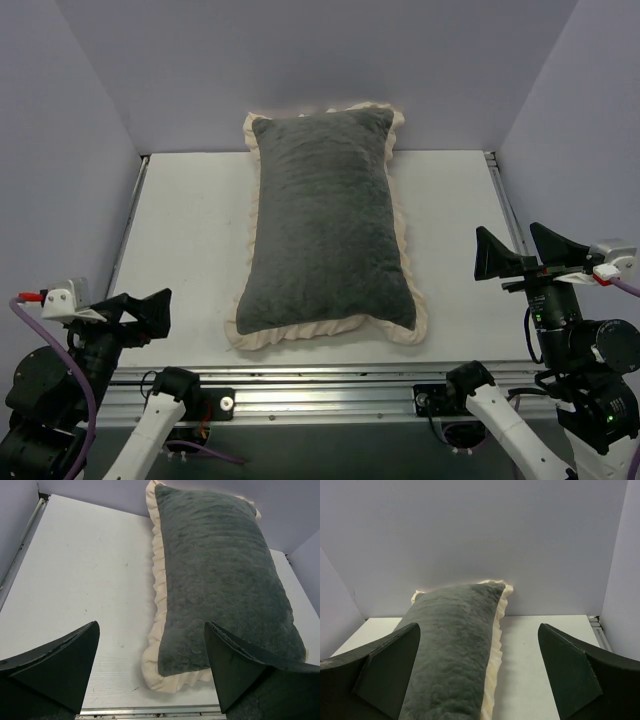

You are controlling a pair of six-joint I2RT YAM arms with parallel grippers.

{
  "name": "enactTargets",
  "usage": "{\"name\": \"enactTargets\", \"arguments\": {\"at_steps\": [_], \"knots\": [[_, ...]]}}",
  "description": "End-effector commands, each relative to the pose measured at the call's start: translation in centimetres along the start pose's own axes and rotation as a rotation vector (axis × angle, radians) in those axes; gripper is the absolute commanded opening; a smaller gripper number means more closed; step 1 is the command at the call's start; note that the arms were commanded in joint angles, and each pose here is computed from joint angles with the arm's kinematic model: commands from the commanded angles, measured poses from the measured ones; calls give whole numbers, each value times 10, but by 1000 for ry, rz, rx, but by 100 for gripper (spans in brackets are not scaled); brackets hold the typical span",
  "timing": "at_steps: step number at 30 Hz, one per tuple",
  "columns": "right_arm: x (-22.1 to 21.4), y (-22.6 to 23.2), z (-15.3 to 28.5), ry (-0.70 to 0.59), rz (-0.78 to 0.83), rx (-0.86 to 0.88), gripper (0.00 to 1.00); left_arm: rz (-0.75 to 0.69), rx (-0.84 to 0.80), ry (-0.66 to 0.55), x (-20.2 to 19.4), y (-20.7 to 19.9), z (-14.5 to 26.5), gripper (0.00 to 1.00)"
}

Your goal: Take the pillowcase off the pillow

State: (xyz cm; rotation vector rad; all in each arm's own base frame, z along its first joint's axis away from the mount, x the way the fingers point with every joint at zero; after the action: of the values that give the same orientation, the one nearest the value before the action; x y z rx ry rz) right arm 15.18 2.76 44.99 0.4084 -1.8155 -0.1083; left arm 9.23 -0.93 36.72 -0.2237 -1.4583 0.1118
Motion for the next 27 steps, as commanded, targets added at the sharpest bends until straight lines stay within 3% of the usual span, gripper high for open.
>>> {"name": "enactTargets", "arguments": {"at_steps": [1,9,14,17,21,27], "knots": [[10,4,-7,-48,-19,6,100,2,-31,1,5,-9,-15,94],[-14,3,-23,28,-48,-20,100,8,-42,40,-6,-14,-30,94],[-42,5,-41,156,-47,-37,100,5,-59,96,-15,-22,-51,94],[-59,-4,-50,178,-117,-125,100,34,-110,149,-26,-35,-71,94],[-94,-16,-66,218,-199,-236,100,79,-196,197,-43,-56,-103,94],[-164,-16,-107,413,-229,-316,100,82,-198,288,-55,-69,-155,94]]}}
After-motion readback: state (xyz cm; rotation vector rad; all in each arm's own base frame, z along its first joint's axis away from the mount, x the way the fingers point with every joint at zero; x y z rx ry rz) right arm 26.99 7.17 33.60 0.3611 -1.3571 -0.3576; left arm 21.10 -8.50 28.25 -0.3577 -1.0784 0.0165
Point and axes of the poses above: each gripper's point midway between its finger pads, its own z axis back along the fingers, its own y axis along the line the jaws close on, x = y × z, the point moved 2 cm from there along z, back along the fingers, and after that the axes turned 7 degrees about -z, right-handed, at the moved point
